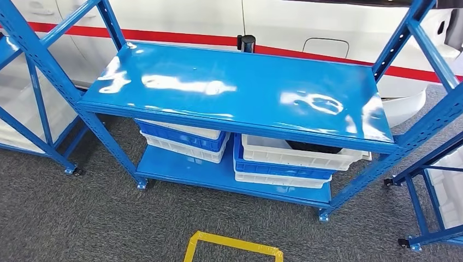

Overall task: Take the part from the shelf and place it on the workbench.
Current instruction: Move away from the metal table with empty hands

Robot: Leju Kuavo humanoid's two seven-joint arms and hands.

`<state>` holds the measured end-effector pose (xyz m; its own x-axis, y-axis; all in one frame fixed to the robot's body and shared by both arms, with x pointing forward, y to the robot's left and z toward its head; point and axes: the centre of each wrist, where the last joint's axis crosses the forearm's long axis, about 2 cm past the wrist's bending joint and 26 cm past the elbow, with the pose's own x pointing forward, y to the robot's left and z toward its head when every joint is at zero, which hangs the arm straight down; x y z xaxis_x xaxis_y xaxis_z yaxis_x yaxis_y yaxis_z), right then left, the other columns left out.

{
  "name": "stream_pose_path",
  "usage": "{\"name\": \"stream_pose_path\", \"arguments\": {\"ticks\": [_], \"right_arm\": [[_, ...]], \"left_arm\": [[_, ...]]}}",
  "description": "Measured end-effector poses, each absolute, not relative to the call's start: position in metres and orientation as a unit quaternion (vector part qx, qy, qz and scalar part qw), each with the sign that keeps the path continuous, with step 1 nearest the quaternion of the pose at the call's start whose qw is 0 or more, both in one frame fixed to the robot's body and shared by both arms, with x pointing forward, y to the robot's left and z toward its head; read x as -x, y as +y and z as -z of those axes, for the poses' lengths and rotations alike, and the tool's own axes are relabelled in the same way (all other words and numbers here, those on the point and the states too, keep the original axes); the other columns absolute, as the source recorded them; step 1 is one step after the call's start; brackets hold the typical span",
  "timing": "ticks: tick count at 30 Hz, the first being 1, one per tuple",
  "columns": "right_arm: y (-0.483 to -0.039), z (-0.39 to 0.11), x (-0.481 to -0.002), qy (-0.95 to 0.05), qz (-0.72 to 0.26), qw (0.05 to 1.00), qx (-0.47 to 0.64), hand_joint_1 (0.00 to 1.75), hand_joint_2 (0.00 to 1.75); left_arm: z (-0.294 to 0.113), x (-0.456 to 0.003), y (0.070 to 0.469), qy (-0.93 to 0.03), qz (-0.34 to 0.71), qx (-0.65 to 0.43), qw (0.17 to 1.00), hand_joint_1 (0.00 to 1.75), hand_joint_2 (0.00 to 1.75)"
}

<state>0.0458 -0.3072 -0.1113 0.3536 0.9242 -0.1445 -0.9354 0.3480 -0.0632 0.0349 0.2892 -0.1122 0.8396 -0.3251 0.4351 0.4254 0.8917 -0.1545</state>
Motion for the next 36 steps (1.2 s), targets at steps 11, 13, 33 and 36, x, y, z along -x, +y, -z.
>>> {"name": "stream_pose_path", "arguments": {"ticks": [11,13,33,36], "right_arm": [[-0.3098,0.1113,-0.0448,0.043,-0.570,0.818,0.069,0.00,0.00],[-0.3105,0.1112,-0.0453,0.043,-0.570,0.817,0.070,0.00,0.00],[-0.3130,0.1107,-0.0494,0.029,-0.568,0.818,0.084,0.00,1.75],[-0.3142,0.1107,-0.0489,0.032,-0.547,0.831,0.096,0.00,1.75]], "left_arm": [[0.1121,-0.0363,0.2895,-0.207,0.194,0.117,0.952,0.00,0.00],[0.1120,-0.0371,0.2898,-0.208,0.194,0.115,0.952,0.00,0.00],[0.1118,-0.0410,0.2826,-0.185,0.191,0.052,0.963,0.00,1.75],[0.1118,-0.0409,0.2819,-0.165,0.188,0.025,0.968,0.00,1.75]]}}
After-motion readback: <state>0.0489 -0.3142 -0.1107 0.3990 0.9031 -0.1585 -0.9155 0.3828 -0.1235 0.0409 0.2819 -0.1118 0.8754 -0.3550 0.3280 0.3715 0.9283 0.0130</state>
